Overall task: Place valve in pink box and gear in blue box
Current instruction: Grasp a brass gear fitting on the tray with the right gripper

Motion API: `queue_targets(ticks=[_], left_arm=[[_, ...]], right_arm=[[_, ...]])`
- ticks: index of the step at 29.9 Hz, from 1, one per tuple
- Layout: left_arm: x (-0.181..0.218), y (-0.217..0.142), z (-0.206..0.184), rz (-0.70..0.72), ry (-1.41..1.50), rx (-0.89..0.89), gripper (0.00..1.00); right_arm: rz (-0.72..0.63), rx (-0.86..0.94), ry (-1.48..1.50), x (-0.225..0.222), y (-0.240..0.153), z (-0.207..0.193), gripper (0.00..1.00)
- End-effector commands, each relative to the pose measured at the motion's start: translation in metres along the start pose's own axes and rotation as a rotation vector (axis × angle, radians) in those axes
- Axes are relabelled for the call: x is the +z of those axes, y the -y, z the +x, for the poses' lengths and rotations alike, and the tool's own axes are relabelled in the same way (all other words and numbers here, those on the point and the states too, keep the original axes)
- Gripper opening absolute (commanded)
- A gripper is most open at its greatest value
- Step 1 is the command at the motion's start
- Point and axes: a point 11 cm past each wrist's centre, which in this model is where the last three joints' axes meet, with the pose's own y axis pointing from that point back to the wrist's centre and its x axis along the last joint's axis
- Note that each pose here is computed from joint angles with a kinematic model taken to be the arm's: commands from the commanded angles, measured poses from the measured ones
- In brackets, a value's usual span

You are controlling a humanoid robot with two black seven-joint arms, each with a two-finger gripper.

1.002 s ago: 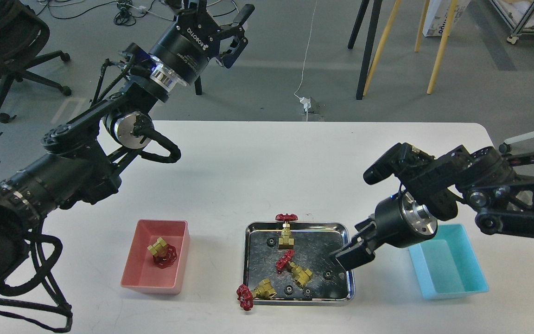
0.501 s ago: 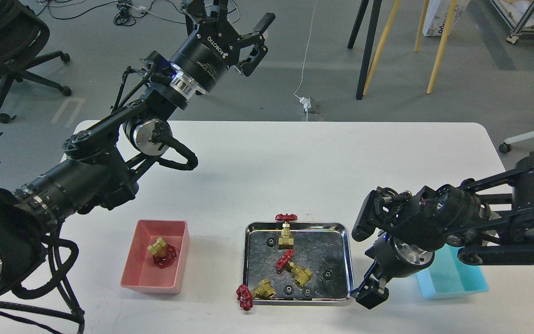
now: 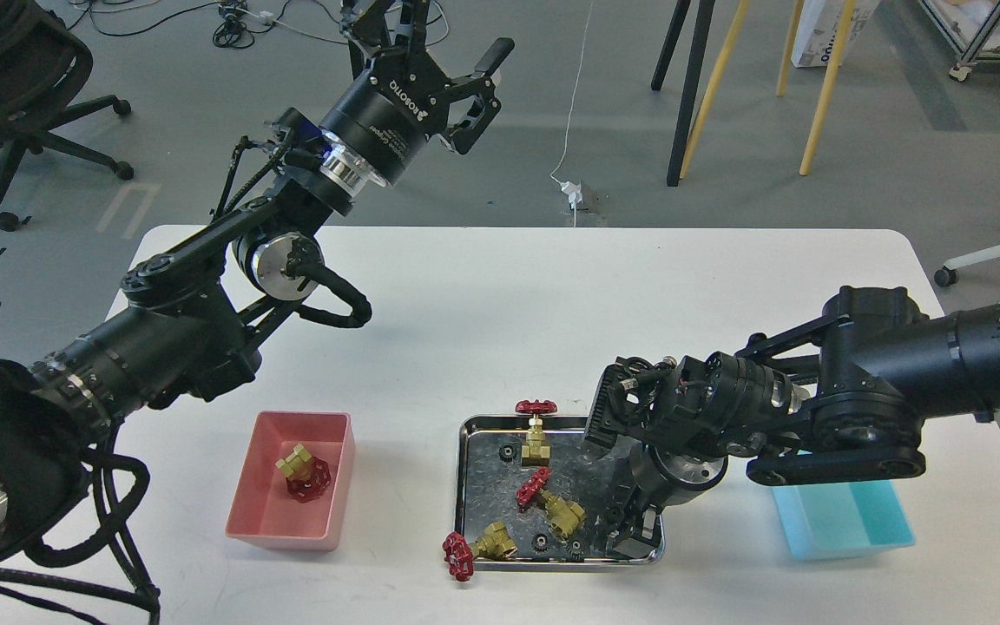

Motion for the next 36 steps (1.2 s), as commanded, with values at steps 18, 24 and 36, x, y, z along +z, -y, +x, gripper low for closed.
queue_targets(ticks=[18,24,36], left_arm=[[-0.008,-0.008,0.004,0.01,-0.014,0.017,0.82],[-0.011,-0.01,0.005,0.013,-0.016,0.022,0.82],[-0.013,-0.012,0.006,0.016,-0.019,0.028,0.82]], right_arm=[[0.003,-0.018,-0.007,-0.005,0.019,0.001,0.66],[-0.003,-0.021,-0.011,-0.005,0.024,0.002,0.62],[0.004,-0.018,-0.024,-0.009,0.025,0.007,0.33]])
